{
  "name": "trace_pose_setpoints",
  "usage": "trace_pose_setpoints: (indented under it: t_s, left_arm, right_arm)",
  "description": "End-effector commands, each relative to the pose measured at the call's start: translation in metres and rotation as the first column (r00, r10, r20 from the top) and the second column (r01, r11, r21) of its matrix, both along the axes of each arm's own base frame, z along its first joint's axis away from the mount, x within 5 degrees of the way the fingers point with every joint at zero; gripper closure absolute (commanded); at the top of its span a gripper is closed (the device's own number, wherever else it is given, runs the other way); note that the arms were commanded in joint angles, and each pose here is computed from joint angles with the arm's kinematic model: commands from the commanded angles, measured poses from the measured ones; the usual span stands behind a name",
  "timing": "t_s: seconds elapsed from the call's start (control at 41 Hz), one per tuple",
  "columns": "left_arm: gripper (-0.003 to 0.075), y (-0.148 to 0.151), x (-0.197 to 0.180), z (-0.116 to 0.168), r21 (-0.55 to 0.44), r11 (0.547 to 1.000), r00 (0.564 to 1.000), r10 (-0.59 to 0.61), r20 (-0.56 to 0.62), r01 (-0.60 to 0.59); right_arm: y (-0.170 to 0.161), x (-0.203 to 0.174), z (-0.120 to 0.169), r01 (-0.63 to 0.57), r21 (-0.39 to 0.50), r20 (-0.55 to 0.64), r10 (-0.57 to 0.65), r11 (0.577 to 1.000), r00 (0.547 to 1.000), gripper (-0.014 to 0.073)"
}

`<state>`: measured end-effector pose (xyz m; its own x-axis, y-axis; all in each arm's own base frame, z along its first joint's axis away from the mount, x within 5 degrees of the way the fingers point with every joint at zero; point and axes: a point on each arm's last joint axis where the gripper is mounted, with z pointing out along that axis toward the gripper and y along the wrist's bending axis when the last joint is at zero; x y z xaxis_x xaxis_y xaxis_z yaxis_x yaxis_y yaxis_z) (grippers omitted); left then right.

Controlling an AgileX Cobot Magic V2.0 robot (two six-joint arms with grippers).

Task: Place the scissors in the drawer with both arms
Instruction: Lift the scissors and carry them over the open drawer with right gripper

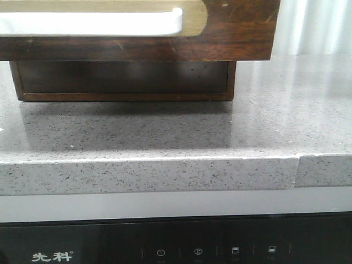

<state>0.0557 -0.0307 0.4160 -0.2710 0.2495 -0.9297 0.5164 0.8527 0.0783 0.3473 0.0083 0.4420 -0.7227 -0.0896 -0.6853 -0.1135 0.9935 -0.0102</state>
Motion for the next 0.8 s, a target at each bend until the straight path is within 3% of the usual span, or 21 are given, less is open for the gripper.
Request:
trace_pose_setpoints:
  t_s: [0.0,0.22,0.39,0.537,0.683,0.707,0.78]
  left_arm:
    - [0.0249,-0.001,-0.001,0.016,-0.058,0.998,0.996,-0.011,0.089,0.016]
    - [0.0249,-0.001,-0.001,0.016,-0.058,0.998,0.996,-0.011,0.089,0.016]
    - [0.0249,-0.001,-0.001,0.016,-0.058,0.998,0.996,-0.011,0.089,0.016]
    - [0.0249,-0.001,-0.001,0.016,-0.058,0.998,0.996,-0.011,0.089,0.016]
    - [0.0249,-0.001,-0.001,0.016,-0.058,0.998,0.996,-0.011,0.089,0.016]
    - [0.0249,-0.001,-0.001,0.016,-0.058,0.998,0.996,-0.011,0.089,0.016]
    - [0.0249,-0.001,-0.001,0.016,-0.058,0.998,0.996,-0.011,0.089,0.016]
  right_arm:
    - [0.01,-0.043,0.057,-0.061,-0.026,0.246,0.065,0.998,0.967,0.0597]
    - [0.039,-0.099,0.1,-0.21,-0.116,0.43,0.239,0.971,0.871,0.0597]
    - [0.073,-0.12,0.108,-0.41,-0.178,0.464,0.444,0.894,0.766,0.0597]
    - [0.104,-0.132,0.108,-0.591,-0.223,0.467,0.617,0.775,0.633,0.0597]
    - [0.136,-0.139,0.103,-0.727,-0.313,0.451,0.77,0.611,0.452,0.0597]
    - [0.144,-0.14,0.1,-0.753,-0.332,0.437,0.801,0.567,0.41,0.0597]
    - [0.158,-0.138,0.093,-0.791,-0.357,0.402,0.846,0.496,0.35,0.0597]
